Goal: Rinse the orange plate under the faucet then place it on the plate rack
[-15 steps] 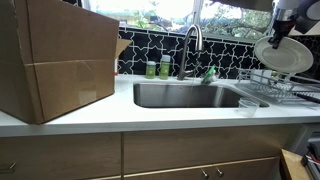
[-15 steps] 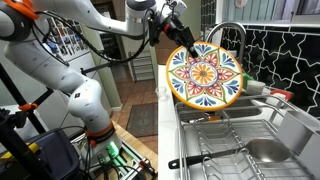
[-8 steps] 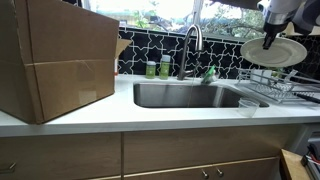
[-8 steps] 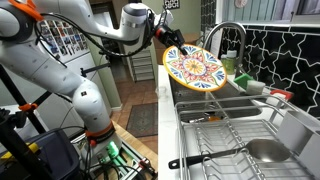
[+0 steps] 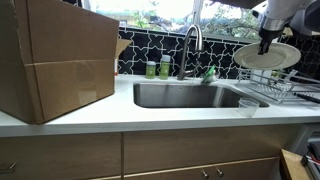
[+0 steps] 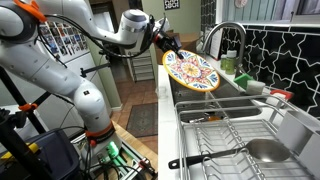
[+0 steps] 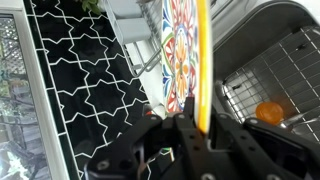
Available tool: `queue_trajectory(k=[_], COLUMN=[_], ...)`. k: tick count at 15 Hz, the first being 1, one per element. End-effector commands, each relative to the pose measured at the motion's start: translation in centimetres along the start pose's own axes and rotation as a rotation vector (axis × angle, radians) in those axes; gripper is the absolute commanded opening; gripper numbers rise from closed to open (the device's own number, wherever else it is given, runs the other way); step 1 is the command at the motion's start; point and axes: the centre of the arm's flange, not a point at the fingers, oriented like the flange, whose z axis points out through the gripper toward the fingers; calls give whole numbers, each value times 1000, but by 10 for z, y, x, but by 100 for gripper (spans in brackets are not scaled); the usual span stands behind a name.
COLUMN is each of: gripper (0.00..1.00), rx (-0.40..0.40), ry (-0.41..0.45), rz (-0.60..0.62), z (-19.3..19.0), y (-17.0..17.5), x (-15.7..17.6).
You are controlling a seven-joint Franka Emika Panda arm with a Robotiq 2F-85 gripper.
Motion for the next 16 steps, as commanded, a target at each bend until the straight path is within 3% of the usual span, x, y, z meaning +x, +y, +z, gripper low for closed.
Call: queue_trajectory(k=[1, 8, 16], gripper=[3, 3, 3], rx=[-15, -41, -139], ry=[2, 225, 345], rz=[-24, -292, -400], z=[-1, -30, -25], y=[-3, -56, -85], x=[2, 45, 71])
